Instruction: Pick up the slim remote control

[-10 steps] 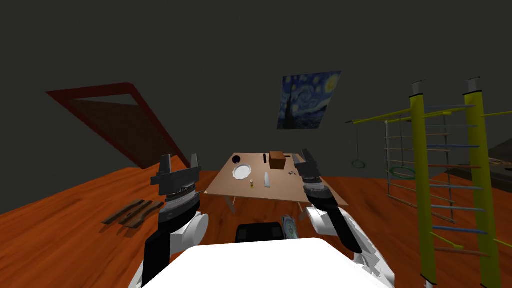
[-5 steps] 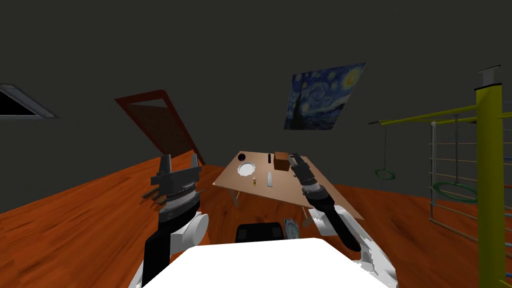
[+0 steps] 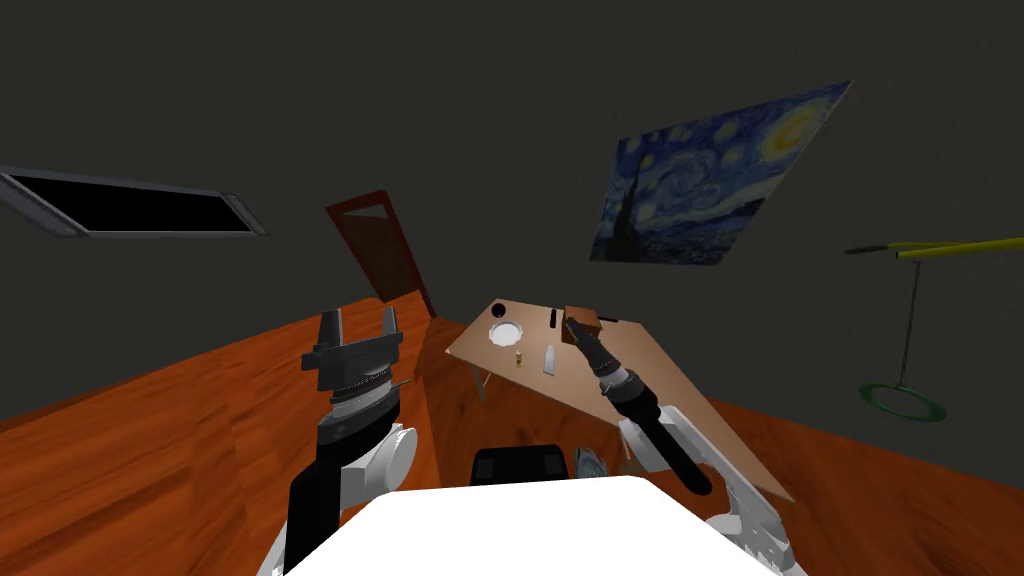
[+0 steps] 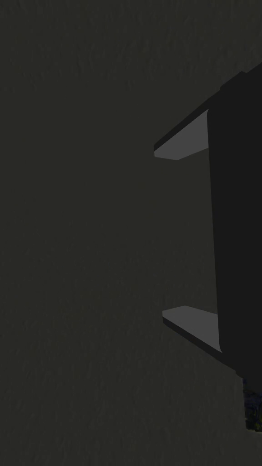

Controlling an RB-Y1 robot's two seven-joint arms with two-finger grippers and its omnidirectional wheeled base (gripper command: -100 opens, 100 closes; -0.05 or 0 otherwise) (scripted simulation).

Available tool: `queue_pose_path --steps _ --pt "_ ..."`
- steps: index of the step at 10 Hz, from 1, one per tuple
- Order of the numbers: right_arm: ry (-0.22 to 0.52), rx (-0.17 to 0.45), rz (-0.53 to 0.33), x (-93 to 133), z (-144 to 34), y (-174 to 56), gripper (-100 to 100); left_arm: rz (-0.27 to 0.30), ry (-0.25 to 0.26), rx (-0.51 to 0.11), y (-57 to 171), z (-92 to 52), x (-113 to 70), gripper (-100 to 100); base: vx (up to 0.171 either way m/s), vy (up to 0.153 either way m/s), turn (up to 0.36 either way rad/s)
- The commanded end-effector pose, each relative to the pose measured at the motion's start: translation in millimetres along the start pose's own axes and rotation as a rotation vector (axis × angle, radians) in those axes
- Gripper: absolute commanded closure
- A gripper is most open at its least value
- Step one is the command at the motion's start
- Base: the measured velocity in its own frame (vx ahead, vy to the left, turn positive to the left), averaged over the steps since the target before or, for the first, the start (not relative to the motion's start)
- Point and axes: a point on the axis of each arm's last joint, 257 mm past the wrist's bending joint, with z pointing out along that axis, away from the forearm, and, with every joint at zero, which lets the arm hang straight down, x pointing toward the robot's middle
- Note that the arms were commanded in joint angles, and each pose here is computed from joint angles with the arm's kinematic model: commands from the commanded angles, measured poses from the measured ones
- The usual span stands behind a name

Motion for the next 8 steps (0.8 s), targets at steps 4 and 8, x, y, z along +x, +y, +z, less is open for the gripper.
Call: queue_pose_path --steps 4,8 --pt "0.176 0.044 -0.136 41 -15.5 -28 -100 0.000 0.000 0.000 0 -0.1 -0.1 0 -0.043 -0.044 0.272" --pt "0.322 0.081 -0.245 73 -35.9 -57 -100 0.000 0.000 0.000 0 -0.1 -0.1 0 -0.030 -0.037 0.268"
